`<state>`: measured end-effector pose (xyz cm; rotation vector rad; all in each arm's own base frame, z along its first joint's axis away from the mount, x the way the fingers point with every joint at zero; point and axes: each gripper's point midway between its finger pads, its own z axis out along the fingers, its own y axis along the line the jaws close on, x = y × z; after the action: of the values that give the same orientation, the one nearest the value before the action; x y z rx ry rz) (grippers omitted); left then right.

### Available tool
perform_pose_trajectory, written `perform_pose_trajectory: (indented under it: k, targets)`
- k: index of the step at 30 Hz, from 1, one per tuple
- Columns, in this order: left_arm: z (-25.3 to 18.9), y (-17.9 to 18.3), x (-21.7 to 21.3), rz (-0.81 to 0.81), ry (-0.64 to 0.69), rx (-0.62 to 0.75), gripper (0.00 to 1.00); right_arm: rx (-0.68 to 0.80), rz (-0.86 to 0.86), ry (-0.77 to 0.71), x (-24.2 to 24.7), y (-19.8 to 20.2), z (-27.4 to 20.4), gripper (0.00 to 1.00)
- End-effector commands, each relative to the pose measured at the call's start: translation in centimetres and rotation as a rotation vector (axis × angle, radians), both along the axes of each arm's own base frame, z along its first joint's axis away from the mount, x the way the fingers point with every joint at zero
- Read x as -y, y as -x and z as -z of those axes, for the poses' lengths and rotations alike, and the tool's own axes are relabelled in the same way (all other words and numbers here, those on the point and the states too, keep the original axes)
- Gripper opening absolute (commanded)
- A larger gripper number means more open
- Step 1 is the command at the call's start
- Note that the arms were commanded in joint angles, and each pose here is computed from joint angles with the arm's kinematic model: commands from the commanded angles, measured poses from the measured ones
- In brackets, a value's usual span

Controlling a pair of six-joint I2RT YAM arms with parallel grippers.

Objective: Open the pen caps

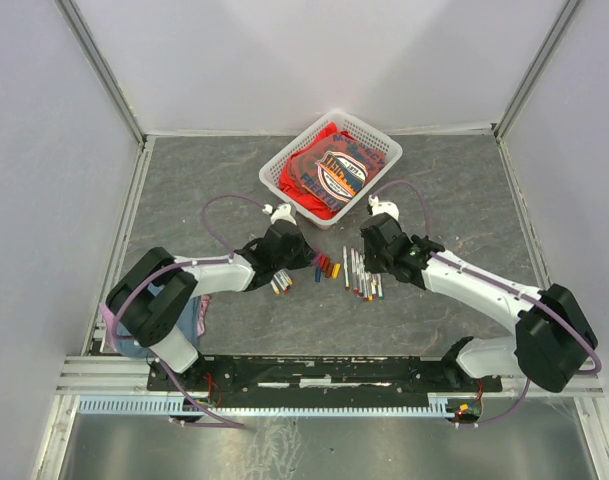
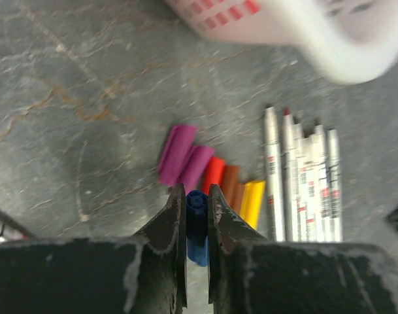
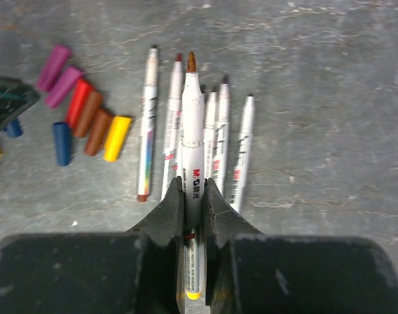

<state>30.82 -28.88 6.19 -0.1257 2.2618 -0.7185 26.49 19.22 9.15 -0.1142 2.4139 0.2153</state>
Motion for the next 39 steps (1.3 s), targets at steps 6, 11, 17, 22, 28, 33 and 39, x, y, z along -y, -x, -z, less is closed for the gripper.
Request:
perform_pose_trajectory:
  k: [6, 11, 17, 22, 28, 33, 39]
  targets:
    - [1.4, -0.8, -0.6, 0.002, -0.129, 0.028, 0.07, -0.009, 0.093, 0.116, 3.3, -1.5, 1.3, 0.09]
    - [2.2, -0.7, -0.3, 0.011, -0.142, 0.014, 0.12, -0.037, 0.084, 0.138, 3.1, -1.7, 2.6, 0.11]
    - [2.4, -0.7, -0.3, 0.011, -0.155, 0.010, 0.19, -0.059, 0.082, 0.161, 3.2, -1.8, 3.7, 0.12]
    - [2.4, -0.8, -0.3, 0.006, -0.159, 0.011, 0.23, -0.067, 0.079, 0.166, 3.1, -1.9, 4.1, 0.14]
    - [2.4, -0.8, -0.3, 0.004, -0.161, 0.010, 0.27, -0.075, 0.078, 0.171, 3.1, -1.9, 4.4, 0.17]
    - [2.3, -0.9, -0.3, 0.000, -0.160, 0.011, 0.31, -0.081, 0.077, 0.168, 3.0, -2.0, 4.7, 0.19]
    - [2.3, -0.9, -0.4, -0.004, -0.160, 0.007, 0.34, -0.087, 0.073, 0.154, 2.7, -1.9, 4.9, 0.20]
